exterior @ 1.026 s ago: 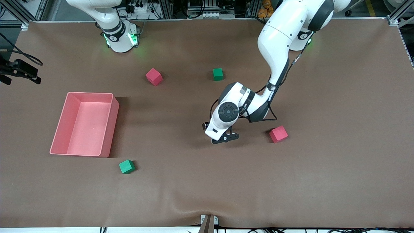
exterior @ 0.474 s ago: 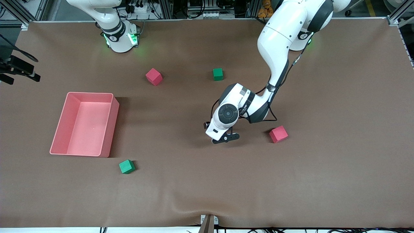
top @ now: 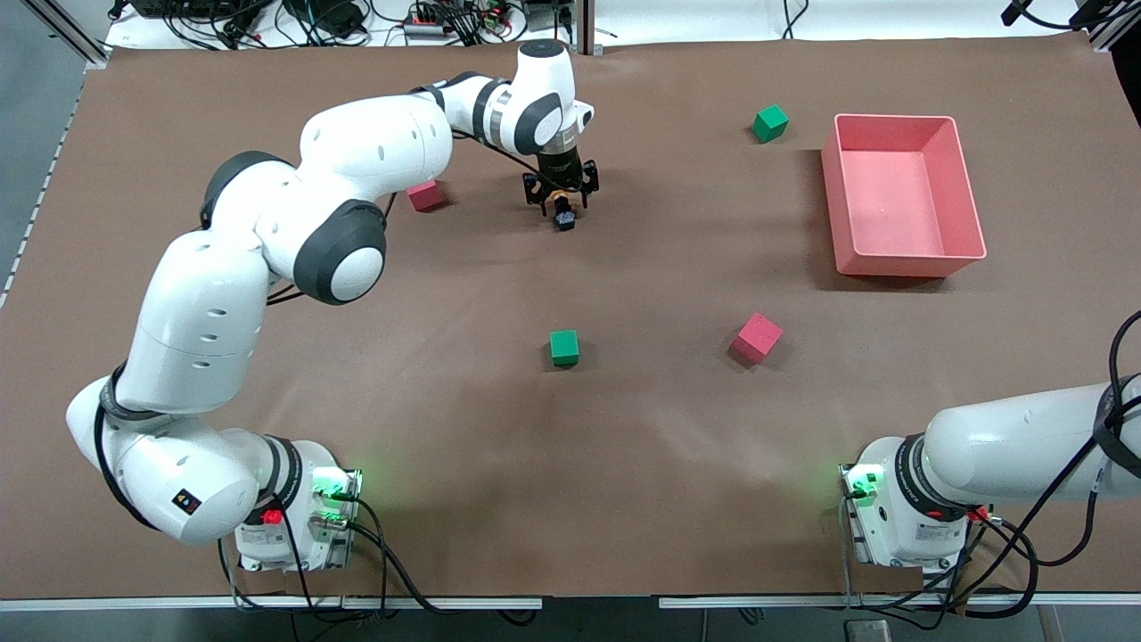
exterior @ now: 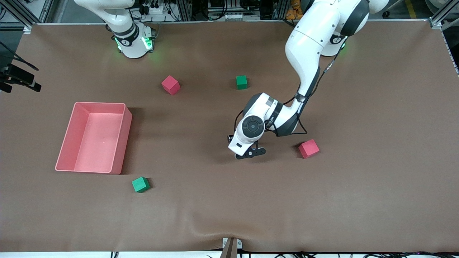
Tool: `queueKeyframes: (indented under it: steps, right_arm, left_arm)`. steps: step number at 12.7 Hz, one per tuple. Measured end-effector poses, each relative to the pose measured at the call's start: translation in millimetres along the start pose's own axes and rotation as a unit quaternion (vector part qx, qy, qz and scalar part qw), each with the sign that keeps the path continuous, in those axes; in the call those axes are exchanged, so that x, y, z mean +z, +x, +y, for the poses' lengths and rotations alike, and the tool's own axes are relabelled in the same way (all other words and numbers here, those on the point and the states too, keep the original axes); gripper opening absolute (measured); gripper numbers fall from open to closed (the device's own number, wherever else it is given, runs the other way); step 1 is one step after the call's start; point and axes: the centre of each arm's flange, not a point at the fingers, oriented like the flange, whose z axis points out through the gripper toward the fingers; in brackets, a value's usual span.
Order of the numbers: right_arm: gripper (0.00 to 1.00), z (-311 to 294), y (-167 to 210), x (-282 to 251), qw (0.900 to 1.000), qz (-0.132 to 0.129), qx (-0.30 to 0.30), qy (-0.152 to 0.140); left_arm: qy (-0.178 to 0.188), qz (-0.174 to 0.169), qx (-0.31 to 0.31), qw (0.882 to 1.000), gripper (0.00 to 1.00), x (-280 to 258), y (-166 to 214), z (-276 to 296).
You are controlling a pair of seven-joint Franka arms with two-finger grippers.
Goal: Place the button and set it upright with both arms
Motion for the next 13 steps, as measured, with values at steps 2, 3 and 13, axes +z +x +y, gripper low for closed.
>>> queueKeyframes:
  steps: [2,3,13]
  right_arm:
    - [1.00,-9,0,-5,1.000,0.005,0.011,-0.005]
    - [1.00,-10,0,-6,1.000,0.006,0.012,-0.006]
    - [1.00,1,-5,-11,1.000,-0.005,0.027,-0.009]
  left_arm:
    - [0.001,-0.001,0.003,1.000,0.82,2,0,0]
    - [0.002,-0.002,0.006,1.000,0.78,3,0,-1]
    - [0.001,-0.001,0.006,1.000,0.43,5,4,-2]
